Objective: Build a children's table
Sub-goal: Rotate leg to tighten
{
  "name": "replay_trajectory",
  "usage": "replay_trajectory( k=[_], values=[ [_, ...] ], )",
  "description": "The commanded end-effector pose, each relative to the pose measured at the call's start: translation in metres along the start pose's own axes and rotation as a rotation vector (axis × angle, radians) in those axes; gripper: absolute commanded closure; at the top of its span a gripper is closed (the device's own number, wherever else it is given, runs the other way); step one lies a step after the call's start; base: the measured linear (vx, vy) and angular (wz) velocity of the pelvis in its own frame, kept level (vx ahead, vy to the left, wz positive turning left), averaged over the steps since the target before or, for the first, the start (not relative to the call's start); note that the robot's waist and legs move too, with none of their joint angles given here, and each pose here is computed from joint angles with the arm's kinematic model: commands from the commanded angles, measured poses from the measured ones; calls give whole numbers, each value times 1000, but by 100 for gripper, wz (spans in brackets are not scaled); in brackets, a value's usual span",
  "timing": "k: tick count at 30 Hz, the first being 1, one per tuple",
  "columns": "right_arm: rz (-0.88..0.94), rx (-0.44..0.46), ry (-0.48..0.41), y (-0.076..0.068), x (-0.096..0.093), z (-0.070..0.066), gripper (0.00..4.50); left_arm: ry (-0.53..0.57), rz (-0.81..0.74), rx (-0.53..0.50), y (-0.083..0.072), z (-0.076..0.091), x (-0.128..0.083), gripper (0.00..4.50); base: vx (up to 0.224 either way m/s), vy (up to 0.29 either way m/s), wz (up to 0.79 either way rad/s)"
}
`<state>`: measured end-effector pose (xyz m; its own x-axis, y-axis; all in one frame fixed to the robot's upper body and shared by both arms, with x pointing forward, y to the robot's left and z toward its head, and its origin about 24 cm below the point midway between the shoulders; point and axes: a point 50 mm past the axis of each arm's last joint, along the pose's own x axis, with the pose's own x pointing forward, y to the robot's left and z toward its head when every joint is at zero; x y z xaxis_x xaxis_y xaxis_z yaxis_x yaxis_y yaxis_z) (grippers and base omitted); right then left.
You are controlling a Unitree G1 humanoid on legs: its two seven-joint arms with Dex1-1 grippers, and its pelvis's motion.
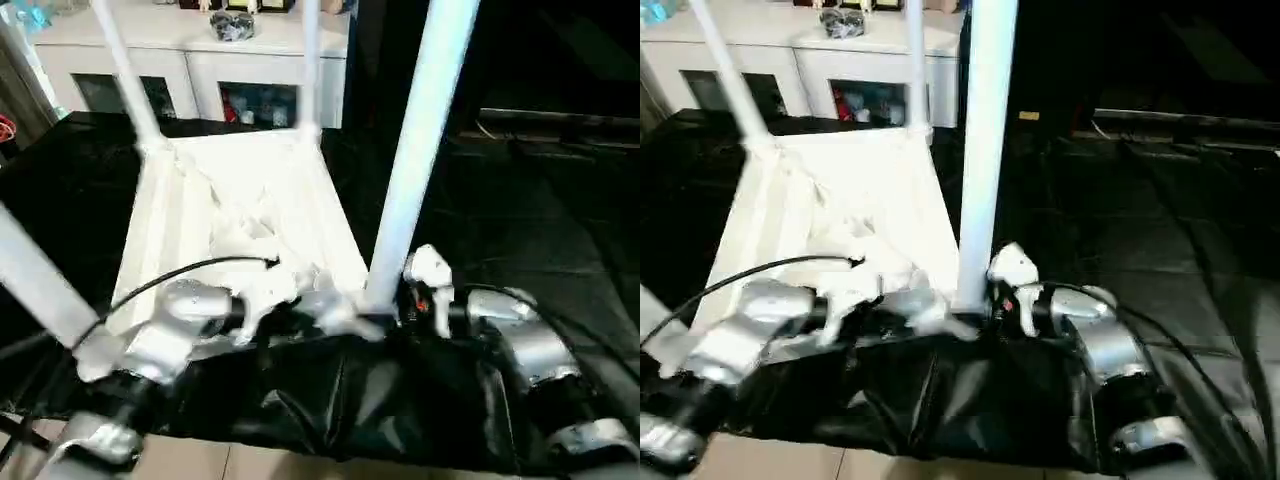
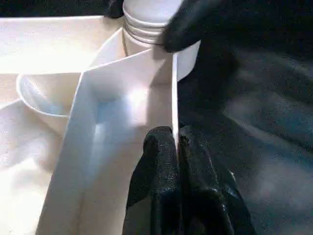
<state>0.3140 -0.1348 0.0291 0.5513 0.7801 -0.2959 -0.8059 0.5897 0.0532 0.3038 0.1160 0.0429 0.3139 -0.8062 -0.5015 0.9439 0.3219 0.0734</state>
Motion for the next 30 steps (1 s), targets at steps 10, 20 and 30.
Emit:
replay_trajectory(
  k=[10, 20, 30],
  values=[
    [-302, 121, -102, 30, 51, 6, 184, -101, 221, -68, -11, 33, 51, 450, 0, 0, 0],
    [-194, 34, -126, 8, 28, 18, 67, -92, 127, -3, -9, 23, 34, 450, 0, 0, 0],
    [155, -71, 7, 4, -9, 12, 67, -46, -75, 62, -9, 6, 2, 450, 0, 0, 0]
  ],
)
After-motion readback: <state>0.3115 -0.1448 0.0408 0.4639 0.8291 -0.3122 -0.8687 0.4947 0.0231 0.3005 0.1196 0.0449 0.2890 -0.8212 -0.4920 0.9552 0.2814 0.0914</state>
